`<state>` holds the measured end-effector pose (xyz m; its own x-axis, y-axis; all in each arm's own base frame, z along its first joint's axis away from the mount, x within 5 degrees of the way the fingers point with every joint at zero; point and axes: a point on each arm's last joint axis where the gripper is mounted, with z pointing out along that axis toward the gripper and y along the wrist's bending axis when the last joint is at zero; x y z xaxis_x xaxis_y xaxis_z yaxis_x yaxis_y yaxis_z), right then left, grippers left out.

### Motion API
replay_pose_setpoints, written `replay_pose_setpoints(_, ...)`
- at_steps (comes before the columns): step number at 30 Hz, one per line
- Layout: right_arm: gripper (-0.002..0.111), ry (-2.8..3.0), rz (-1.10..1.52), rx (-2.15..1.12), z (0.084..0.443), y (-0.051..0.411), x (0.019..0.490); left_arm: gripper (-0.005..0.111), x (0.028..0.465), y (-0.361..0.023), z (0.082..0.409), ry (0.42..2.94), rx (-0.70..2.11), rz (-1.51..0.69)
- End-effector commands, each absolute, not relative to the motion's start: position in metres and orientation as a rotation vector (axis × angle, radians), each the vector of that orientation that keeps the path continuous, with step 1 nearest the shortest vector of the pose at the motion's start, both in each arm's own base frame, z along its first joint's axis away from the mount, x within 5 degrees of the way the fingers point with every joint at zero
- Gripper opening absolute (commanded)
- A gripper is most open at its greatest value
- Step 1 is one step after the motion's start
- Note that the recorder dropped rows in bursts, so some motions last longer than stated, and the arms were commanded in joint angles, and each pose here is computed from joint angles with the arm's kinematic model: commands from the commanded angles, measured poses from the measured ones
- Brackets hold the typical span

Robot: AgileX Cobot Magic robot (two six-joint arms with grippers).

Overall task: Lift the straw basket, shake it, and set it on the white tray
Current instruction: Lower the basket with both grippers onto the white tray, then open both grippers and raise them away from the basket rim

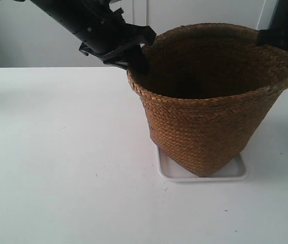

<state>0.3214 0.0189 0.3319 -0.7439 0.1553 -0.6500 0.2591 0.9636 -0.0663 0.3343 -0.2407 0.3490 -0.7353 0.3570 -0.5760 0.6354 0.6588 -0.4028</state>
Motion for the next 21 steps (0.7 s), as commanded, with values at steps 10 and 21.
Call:
replay_pose_setpoints(10, 0.073, 2.425, -0.316, 0.221, 0.331, 0.004, 0.323, 0.082, 0.333, -0.230, 0.352, 2.405, 0.914, -0.769)
replay_pose_setpoints(21, 0.076, 2.227, -0.208, 0.184, 0.365, 0.007, 0.313, 0.082, 0.329, -0.224, 0.379, 2.261, 0.856, -0.725)
